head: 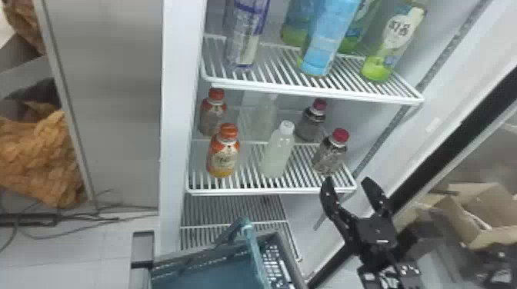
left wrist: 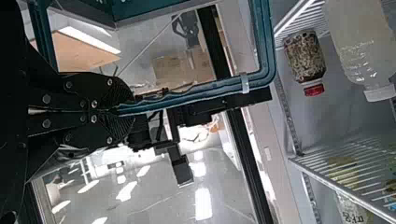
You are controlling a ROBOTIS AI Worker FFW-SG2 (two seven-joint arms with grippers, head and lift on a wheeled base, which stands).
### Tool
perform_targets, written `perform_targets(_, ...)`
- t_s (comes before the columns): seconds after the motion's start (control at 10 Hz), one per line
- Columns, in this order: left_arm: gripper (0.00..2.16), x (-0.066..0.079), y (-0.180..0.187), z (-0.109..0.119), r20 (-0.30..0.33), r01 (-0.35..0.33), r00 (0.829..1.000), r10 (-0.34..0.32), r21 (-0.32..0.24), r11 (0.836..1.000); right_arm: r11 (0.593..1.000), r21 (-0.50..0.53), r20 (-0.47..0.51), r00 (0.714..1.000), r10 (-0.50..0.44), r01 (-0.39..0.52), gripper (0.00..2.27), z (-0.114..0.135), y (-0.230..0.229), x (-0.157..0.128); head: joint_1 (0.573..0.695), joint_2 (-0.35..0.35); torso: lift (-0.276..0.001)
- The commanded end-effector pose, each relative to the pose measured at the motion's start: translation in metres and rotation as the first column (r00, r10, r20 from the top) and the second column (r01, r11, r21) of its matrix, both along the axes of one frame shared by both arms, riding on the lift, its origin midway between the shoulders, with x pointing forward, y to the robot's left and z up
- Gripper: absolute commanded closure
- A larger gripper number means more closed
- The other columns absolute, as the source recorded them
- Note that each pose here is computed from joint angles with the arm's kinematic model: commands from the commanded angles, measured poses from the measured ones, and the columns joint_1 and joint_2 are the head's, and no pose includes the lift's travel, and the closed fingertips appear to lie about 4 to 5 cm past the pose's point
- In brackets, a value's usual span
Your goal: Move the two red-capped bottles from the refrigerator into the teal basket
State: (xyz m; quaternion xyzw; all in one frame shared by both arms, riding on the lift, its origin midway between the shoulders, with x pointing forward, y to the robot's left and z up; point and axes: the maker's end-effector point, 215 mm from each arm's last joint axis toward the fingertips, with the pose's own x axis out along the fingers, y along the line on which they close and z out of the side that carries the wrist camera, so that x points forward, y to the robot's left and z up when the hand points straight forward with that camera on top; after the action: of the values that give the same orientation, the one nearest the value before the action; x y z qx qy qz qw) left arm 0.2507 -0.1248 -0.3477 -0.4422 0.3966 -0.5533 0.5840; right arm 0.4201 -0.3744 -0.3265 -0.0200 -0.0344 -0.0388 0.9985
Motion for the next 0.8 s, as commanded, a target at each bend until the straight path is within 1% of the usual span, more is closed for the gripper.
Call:
perform_targets(0.0,1.13,-0.001,-0.001,0.000,-0.001,0.003,1.000,-0.003,0.000,1.000,1.000,0.016,0.000,1.000,-0.001,0.001,0.24,-0.006,0.002,0.011,0.695,-0.350,-0.228)
perform_targets(0.3,1.13,-0.002,0.000,-0.002,-0.006,0.003,1.000,-0.003,0.002,1.000,0.999,0.031,-0.002,1.000,-0.013,0.013,0.22,-0.013,-0.001,0.026,0.695,-0.350,-0.228)
perform_targets(0.5,1.13,-0.002,-0.001,-0.002,-0.005,0.007,1.000,-0.007,0.004,1.000,0.999,0.041,-0.001,1.000,-0.024,0.024,0.12,-0.017,-0.004,0.042,0.695,-0.350,-0.228)
perform_targets(0.7,1.13,-0.002,0.000,-0.002,-0.009,0.005,1.000,-0.005,0.003,1.000,0.999,0.038,0.009,0.999,-0.033,0.033,0.10,-0.015,-0.009,0.057,0.695,-0.350,-0.228)
